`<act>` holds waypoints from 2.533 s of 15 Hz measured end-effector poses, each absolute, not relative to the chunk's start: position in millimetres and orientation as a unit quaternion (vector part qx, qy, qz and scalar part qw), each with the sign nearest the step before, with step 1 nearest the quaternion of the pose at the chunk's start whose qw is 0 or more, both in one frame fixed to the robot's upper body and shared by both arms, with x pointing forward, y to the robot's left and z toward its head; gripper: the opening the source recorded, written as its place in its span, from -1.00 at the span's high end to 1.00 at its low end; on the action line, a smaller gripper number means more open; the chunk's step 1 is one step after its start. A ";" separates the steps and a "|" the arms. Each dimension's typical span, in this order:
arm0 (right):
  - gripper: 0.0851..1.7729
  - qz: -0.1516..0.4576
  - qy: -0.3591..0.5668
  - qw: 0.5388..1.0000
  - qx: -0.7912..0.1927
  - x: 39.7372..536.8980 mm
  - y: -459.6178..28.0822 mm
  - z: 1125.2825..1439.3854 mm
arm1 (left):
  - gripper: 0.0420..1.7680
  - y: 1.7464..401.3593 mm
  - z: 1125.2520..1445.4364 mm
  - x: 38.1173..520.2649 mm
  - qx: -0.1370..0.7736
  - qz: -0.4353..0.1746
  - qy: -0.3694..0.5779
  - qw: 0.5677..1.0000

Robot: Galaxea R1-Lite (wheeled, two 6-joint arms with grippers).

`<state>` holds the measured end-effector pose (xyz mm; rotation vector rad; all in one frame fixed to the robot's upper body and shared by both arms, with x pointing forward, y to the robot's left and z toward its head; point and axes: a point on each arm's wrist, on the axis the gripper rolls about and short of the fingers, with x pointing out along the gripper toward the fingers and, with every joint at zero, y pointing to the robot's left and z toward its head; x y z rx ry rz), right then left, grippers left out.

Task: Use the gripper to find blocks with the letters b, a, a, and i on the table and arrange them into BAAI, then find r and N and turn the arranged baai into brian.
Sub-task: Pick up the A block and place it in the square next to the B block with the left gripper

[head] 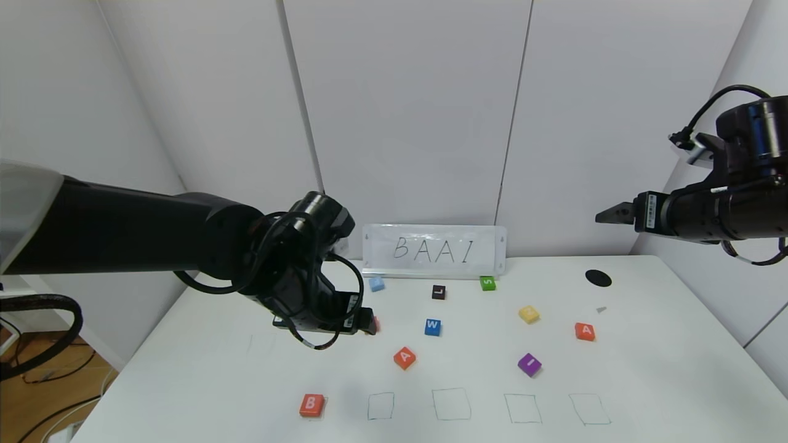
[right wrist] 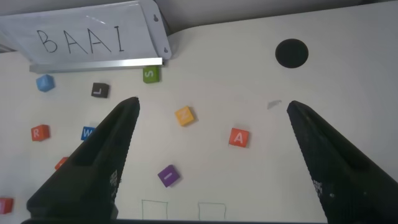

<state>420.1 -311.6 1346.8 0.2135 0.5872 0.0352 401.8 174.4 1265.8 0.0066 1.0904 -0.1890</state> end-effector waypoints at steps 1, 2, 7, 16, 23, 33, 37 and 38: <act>-0.93 0.018 0.290 0.951 0.105 420.1 -310.9 1346.2 | -0.93 171.2 1265.2 405.4 0.003 -0.091 0.517 0.851; -0.93 0.019 0.290 0.951 0.104 420.1 -310.5 1346.2 | -0.93 169.4 1263.0 408.5 0.001 -0.091 0.516 0.852; -0.93 0.018 0.290 0.951 0.104 420.3 -310.1 1346.0 | -0.94 157.3 1256.1 420.0 -0.033 -0.059 0.521 0.851; -0.93 0.026 0.300 0.948 0.099 420.5 -302.2 1340.9 | -0.94 114.6 1251.3 436.1 -0.113 0.039 0.546 0.829; -0.93 0.028 0.303 0.948 0.098 420.9 -300.2 1339.2 | -0.94 78.9 1227.4 444.4 -0.155 0.078 0.562 0.809; -0.93 0.031 0.305 0.947 0.096 420.6 -297.6 1338.1 | -0.94 67.1 1182.8 459.4 -0.173 0.110 0.560 0.803; -0.93 0.032 0.305 0.947 0.096 420.6 -297.1 1337.9 | -0.94 65.9 1172.8 460.7 -0.168 0.116 0.565 0.799; -0.93 0.032 0.305 0.947 0.096 420.7 -297.1 1337.9 | -0.94 65.6 1169.9 460.8 -0.166 0.118 0.568 0.798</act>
